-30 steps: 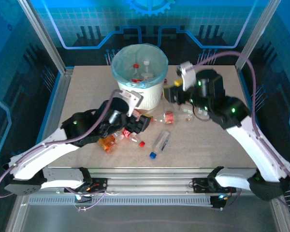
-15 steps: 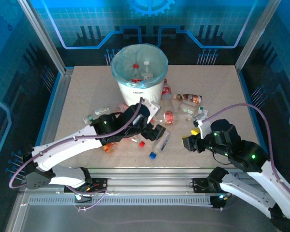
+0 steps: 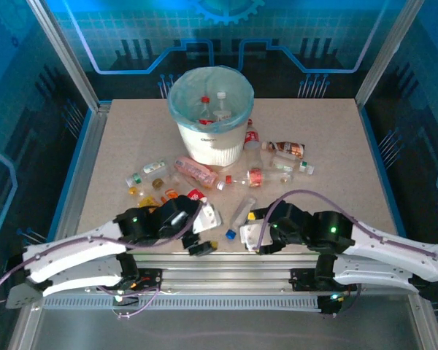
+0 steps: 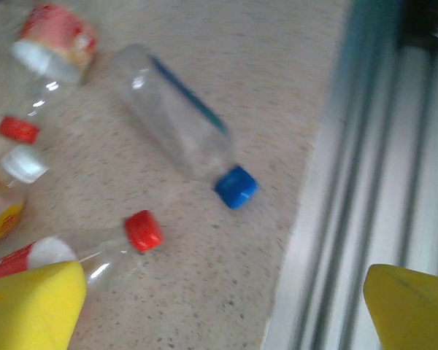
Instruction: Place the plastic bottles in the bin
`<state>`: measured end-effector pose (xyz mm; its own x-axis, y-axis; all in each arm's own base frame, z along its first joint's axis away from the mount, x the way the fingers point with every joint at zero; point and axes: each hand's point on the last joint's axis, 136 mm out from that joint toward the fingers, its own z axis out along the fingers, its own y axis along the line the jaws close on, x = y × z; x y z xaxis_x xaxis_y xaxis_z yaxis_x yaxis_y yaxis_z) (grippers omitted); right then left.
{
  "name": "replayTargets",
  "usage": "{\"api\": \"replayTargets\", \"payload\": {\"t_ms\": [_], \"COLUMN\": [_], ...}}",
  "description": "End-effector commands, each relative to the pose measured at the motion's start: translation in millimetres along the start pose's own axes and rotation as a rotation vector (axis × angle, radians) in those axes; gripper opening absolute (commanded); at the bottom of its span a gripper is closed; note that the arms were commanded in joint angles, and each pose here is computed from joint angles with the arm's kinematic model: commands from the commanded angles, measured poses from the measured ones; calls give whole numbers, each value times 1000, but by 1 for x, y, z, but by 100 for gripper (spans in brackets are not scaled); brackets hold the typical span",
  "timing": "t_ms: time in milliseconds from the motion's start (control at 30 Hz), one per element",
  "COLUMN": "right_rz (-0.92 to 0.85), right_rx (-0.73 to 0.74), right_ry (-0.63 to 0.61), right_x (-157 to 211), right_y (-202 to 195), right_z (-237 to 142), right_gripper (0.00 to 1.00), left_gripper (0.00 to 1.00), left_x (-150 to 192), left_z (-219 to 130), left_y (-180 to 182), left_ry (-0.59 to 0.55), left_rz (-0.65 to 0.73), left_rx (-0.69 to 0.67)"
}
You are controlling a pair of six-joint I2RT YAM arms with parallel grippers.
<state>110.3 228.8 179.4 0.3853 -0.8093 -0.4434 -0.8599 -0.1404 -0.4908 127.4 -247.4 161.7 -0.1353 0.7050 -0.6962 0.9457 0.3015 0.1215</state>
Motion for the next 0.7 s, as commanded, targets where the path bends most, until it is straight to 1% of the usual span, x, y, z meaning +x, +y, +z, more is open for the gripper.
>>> {"api": "replayTargets", "payload": {"t_ms": [0,67,167,267,400,600,667], "right_rz": [-291,-324,-346,-373,-409,-460,-457], "right_rx": [41,5,-44,-63,-93,-164,-173], "right_ry": [-109,-123,-116,-97,-62,-10,-7], "right_x": [-18,-19,-18,-19,-18,-7,-7], "right_y": [-5,3,12,16,15,21,19], "right_z": [12,23,42,59,77,100,106], "right_gripper": [70,70,71,71,70,66,64], "left_gripper": [99,99,99,99,99,99,99], "left_x": [12,9,11,23,45,61,61], "left_z": [-18,-29,-40,-41,-30,-8,-6], "left_y": [-32,-35,-37,-37,-30,-17,-6], "left_ry": [-80,-137,-147,-87,16,50,61], "left_rz": [273,321,381,432,456,434,426], "left_rx": [130,129,126,134,110,33,-31]}}
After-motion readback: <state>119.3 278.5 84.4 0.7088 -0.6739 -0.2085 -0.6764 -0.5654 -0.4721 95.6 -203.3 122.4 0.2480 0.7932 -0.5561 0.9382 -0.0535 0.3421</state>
